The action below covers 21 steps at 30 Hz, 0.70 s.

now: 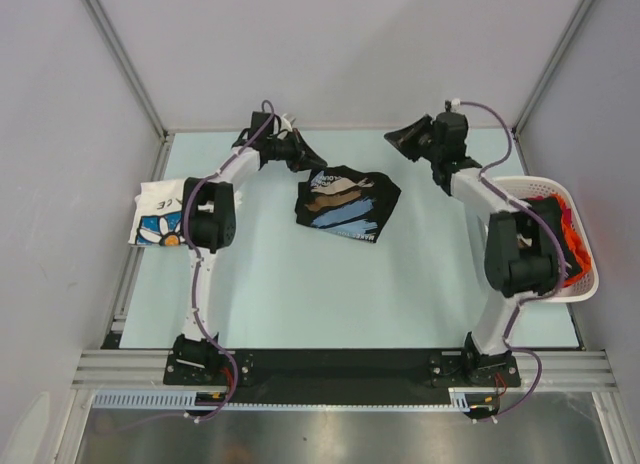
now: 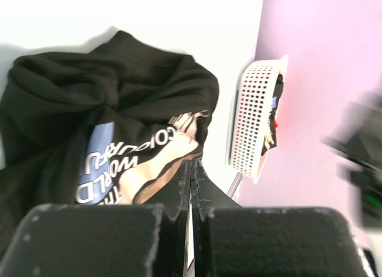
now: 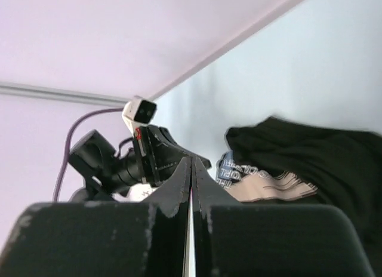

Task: Fold and stack the t-shirts
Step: Fold the tshirt

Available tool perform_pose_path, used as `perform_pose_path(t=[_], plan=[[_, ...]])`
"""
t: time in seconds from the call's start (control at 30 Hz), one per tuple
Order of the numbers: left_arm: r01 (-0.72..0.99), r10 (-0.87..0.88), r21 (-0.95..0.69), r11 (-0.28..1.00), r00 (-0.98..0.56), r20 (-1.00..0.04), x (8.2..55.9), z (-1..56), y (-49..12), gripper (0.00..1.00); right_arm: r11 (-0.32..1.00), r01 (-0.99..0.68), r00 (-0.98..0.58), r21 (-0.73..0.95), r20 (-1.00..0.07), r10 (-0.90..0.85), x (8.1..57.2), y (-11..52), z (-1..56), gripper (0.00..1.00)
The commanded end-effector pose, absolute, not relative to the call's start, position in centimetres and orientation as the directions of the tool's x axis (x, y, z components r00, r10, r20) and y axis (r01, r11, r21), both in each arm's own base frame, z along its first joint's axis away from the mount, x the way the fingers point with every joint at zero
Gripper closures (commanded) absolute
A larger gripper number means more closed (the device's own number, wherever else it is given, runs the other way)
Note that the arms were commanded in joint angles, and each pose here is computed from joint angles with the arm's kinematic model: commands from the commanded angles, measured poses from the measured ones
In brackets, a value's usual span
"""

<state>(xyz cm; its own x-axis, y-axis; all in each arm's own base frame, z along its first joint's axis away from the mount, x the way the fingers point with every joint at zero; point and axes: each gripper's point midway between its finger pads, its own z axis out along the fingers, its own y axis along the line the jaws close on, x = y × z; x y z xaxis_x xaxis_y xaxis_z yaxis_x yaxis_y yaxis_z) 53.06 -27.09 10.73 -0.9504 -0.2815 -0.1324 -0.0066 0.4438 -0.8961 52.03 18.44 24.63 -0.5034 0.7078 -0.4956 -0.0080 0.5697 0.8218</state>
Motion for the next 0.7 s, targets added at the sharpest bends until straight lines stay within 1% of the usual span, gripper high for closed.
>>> perform_pose_path(t=[0.0,0.03,0.07,0.1,0.13,0.27,0.37,0.47,0.53,0.57,0.6,0.67], plan=[[0.075,-0.279,-0.916,0.395,-0.94,-0.197,53.4,15.2,-27.4,1.0,0.237,-0.017,-0.676,0.971,-0.186,0.713,52.1,23.0,17.6,1.0],[0.067,-0.276,-0.914,0.4,-0.942,-0.19,53.2,14.6,-27.4,1.0,0.195,-0.01,-0.71,0.981,-0.144,0.689,51.8,24.1,17.3,1.0],[0.056,-0.275,-0.914,0.403,-0.945,-0.179,53.2,14.1,-27.4,1.0,0.182,0.009,-0.725,0.983,-0.119,0.678,52.0,24.8,16.0,1.0],[0.052,-0.273,-0.914,0.403,-0.946,-0.175,53.1,13.8,-27.4,1.0,0.148,-0.042,-0.741,0.988,-0.13,0.659,52.2,25.6,17.1,1.0],[0.043,-0.271,-0.913,0.407,-0.948,-0.166,53.0,13.3,-27.3,1.0,0.122,-0.039,-0.757,0.992,-0.109,0.644,52.1,26.5,17.4,1.0],[0.02,-0.267,-0.907,0.421,-0.953,-0.145,52.7,11.8,-27.3,1.0,0.122,-0.057,-0.79,0.991,-0.119,0.601,52.1,28.7,17.8,1.0],[0.005,-0.26,-0.905,0.426,-0.957,-0.128,52.4,10.8,-27.3,1.0,0.133,-0.022,-0.804,0.991,-0.096,0.587,51.8,29.3,16.5,1.0],[-0.003,-0.253,-0.903,0.43,-0.96,-0.117,52.1,10.1,-27.5,1.0,0.152,0.042,-0.809,0.988,-0.055,0.585,51.2,29.3,13.7,1.0],[-0.003,-0.248,-0.902,0.433,-0.962,-0.116,51.9,9.9,-27.6,1.0,0.175,0.061,-0.799,0.983,-0.057,0.598,50.9,29.1,12.6,1.0],[-0.003,-0.249,-0.9,0.435,-0.961,-0.117,52.0,9.8,-27.6,1.0,0.199,0.084,-0.796,0.976,-0.054,0.602,50.8,28.9,11.8,1.0],[-0.004,-0.248,-0.9,0.436,-0.962,-0.116,51.9,9.8,-27.6,1.0,0.267,0.106,-0.798,0.958,-0.078,0.598,50.5,28.8,10.3,1.0],[-0.001,-0.245,-0.899,0.437,-0.962,-0.118,51.9,9.7,-27.6,1.0,0.332,0.118,-0.796,0.936,-0.111,0.595,50.4,28.5,9.6,1.0]])
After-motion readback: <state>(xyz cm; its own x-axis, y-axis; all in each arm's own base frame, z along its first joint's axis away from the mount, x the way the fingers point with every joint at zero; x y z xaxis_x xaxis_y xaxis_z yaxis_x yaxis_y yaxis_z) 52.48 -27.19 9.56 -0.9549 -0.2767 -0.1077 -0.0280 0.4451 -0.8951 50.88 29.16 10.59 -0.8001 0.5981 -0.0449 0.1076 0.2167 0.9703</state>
